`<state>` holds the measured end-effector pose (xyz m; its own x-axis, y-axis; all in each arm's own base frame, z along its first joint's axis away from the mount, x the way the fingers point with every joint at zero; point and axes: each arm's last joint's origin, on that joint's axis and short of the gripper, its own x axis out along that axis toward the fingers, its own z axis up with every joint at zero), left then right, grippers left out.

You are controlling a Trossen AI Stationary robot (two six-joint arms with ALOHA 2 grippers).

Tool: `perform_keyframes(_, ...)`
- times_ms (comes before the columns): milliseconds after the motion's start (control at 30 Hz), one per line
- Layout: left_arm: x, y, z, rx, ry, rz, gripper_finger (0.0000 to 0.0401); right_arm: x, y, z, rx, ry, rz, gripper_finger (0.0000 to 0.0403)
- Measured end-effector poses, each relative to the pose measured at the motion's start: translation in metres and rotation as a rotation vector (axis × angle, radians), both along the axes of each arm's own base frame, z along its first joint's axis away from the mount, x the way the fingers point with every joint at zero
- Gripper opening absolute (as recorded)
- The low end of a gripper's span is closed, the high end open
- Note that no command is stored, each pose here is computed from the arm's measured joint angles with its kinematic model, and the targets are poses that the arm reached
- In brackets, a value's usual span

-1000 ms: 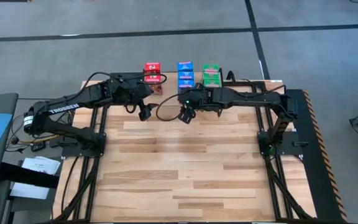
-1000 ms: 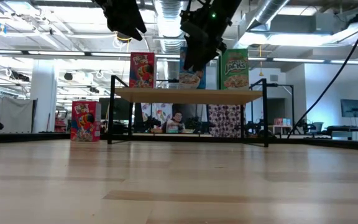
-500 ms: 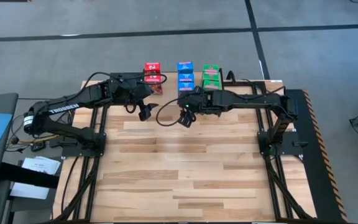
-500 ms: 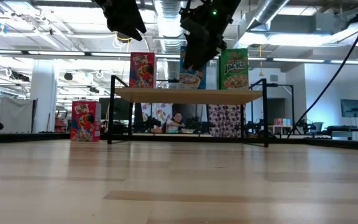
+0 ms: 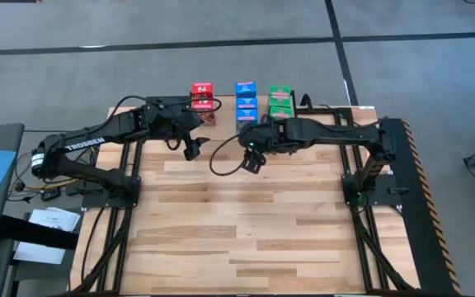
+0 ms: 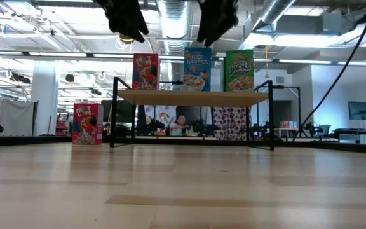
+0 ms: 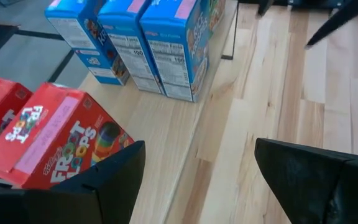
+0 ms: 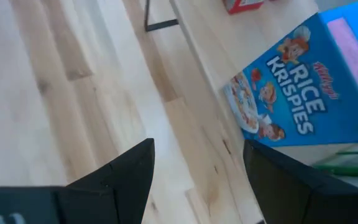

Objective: Stack cereal on shelf
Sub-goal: Adjust the green cereal box on the shelf

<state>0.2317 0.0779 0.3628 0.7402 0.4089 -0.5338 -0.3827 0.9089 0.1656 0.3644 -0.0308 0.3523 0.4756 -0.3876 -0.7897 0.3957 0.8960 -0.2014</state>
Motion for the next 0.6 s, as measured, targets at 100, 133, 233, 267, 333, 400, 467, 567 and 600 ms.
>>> perform_keyframes(100,-0.001,0.000,-0.002,-0.006,0.019,0.000,0.0293,-0.004,0.003,0.015,0.001,-0.002,0.009,0.0269)
perform_keyframes(133,-0.001,0.000,-0.002,-0.008,0.024,0.000,0.0293,-0.006,0.004,0.019,0.001,-0.001,0.009,0.0269)
perform_keyframes(233,-0.002,0.000,-0.002,-0.009,0.029,0.000,0.0293,-0.013,0.003,0.031,-0.004,-0.002,0.015,0.0269)
perform_keyframes(267,-0.002,0.000,-0.003,-0.009,0.031,0.001,0.0293,-0.017,0.004,0.035,-0.006,-0.006,0.016,0.0269)
perform_keyframes(333,-0.002,0.000,-0.003,-0.010,0.031,0.008,0.0293,-0.028,0.002,0.042,-0.005,-0.005,0.009,0.0269)
perform_keyframes(400,-0.002,0.000,-0.003,-0.010,0.030,0.018,0.0293,-0.038,0.001,0.050,-0.002,-0.015,-0.006,0.0269)
perform_keyframes(467,-0.002,0.000,-0.003,-0.012,0.029,0.026,0.0293,-0.051,0.001,0.059,-0.011,-0.037,-0.018,0.0269)
perform_keyframes(567,-0.002,0.000,-0.003,-0.016,0.026,0.030,0.0293,-0.071,0.002,0.070,-0.023,-0.093,-0.027,0.0269)
perform_keyframes(600,-0.002,0.000,-0.003,-0.018,0.024,0.033,0.0293,-0.077,0.002,0.071,-0.023,-0.097,-0.027,0.0269)
